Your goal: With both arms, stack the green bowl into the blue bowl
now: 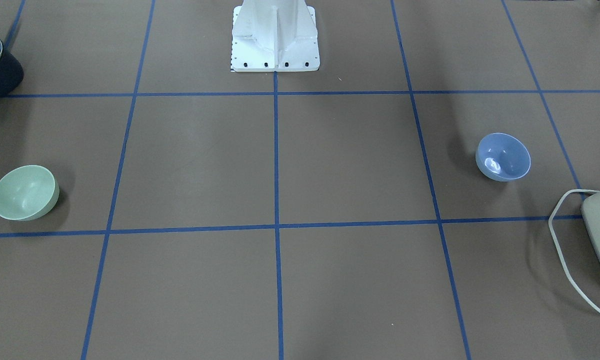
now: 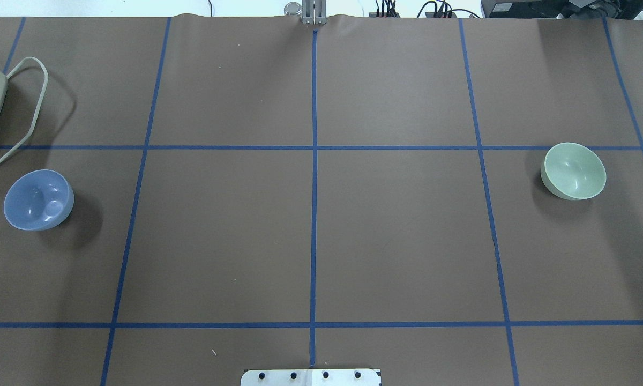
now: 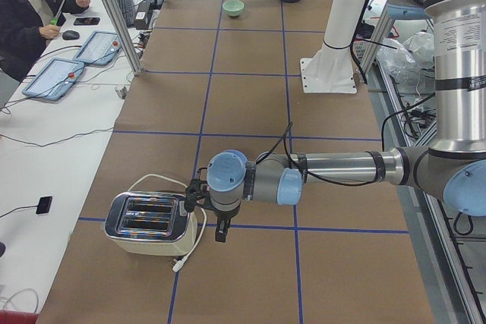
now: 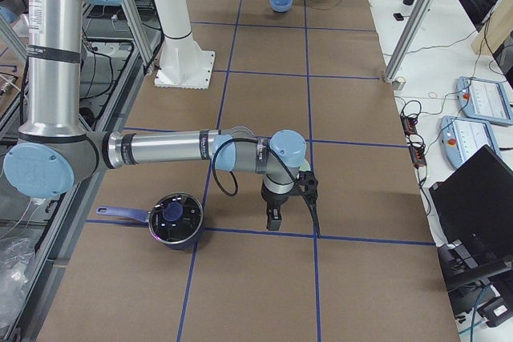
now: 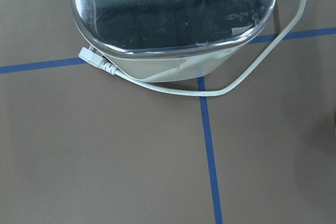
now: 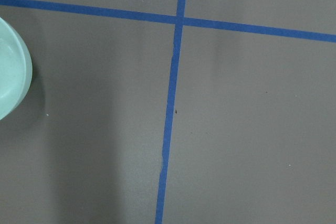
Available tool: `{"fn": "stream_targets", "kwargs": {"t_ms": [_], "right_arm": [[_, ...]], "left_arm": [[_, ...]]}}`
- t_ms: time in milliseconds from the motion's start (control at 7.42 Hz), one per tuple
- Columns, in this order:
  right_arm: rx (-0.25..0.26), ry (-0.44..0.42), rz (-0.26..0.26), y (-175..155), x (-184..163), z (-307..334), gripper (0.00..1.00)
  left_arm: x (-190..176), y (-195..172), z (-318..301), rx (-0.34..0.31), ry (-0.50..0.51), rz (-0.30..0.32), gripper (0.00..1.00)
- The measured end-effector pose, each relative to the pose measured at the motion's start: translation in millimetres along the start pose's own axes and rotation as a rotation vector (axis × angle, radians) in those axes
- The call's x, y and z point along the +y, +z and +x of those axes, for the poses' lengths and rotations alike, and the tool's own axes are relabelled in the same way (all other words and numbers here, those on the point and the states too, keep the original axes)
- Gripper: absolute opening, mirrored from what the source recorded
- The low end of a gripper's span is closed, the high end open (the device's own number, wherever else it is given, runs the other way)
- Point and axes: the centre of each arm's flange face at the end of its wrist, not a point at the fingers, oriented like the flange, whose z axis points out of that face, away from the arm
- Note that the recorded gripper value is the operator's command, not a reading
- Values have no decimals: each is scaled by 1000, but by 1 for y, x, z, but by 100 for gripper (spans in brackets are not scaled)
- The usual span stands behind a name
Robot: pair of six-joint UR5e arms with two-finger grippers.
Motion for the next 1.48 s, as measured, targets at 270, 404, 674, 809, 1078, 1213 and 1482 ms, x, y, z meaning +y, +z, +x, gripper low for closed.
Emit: {"fn": "stream_targets", "kwargs": {"t_ms": [270, 404, 674, 809, 1078, 1213, 1482], "right_arm": [[0, -2, 2, -1, 0, -1, 100], [1, -3, 4, -2, 0, -1, 100], [3, -8, 13, -5, -2, -4, 100], [4, -20, 29, -7, -5, -6, 100], [4, -72, 95, -11, -12, -9, 100], [7, -111, 145, -16, -16, -13, 100], [10, -174, 243, -30, -25, -24, 100]], "left_arm": [[2, -2, 2, -3, 4, 4, 99], [2, -4, 4, -6, 9, 9, 99], [-3, -11, 10, -10, 25, 24, 99], [-7, -14, 14, -10, 40, 41, 99], [-19, -24, 23, -13, 113, 117, 99], [-32, -33, 32, -16, 173, 177, 99], [-55, -53, 53, -10, 266, 263, 99]]}}
